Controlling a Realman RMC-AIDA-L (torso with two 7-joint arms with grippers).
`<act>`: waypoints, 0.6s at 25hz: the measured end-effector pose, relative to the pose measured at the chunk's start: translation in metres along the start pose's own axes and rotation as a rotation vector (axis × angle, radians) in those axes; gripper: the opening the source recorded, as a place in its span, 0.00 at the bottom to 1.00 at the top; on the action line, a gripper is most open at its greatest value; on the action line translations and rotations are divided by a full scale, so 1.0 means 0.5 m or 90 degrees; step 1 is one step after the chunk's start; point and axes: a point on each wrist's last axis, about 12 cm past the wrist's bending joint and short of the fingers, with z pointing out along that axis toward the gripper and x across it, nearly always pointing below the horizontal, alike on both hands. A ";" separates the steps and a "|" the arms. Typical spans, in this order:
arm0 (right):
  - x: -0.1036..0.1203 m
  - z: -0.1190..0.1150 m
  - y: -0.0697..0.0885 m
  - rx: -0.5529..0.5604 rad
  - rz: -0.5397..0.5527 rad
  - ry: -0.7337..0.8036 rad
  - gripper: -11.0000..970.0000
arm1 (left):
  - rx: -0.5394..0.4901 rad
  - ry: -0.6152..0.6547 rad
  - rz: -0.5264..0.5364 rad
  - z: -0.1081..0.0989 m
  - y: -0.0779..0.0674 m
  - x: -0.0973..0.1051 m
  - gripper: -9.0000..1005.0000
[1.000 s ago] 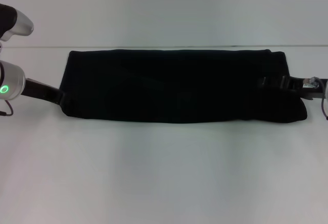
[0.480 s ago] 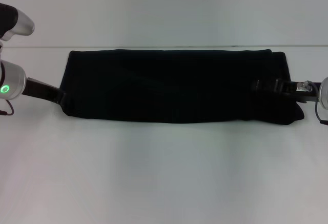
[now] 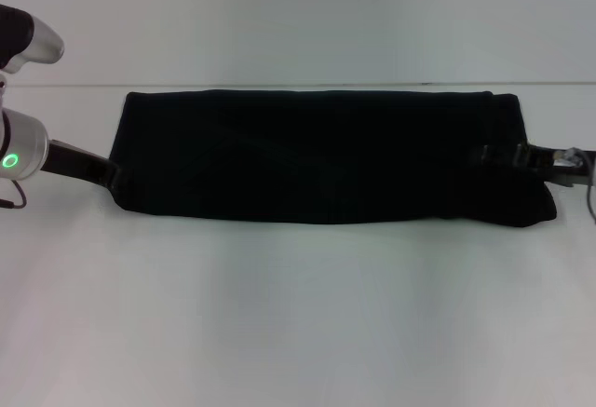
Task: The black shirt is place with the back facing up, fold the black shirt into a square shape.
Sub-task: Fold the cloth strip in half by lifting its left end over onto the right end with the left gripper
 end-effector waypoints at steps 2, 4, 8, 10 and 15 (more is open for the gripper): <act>-0.007 -0.008 -0.009 0.006 0.002 -0.009 0.79 | 0.000 0.000 0.000 0.000 0.000 0.000 0.01; -0.014 -0.015 -0.015 0.006 0.006 -0.012 0.79 | 0.000 0.000 0.000 0.000 0.000 0.000 0.01; -0.027 -0.027 -0.023 0.004 0.014 -0.011 0.79 | 0.001 0.000 0.000 0.000 -0.001 0.000 0.01; -0.030 -0.030 -0.026 0.003 0.017 -0.011 0.79 | 0.002 -0.001 0.000 0.001 -0.002 -0.001 0.01; -0.041 -0.035 -0.021 -0.010 0.016 -0.005 0.79 | 0.003 -0.003 0.002 0.001 -0.004 -0.004 0.01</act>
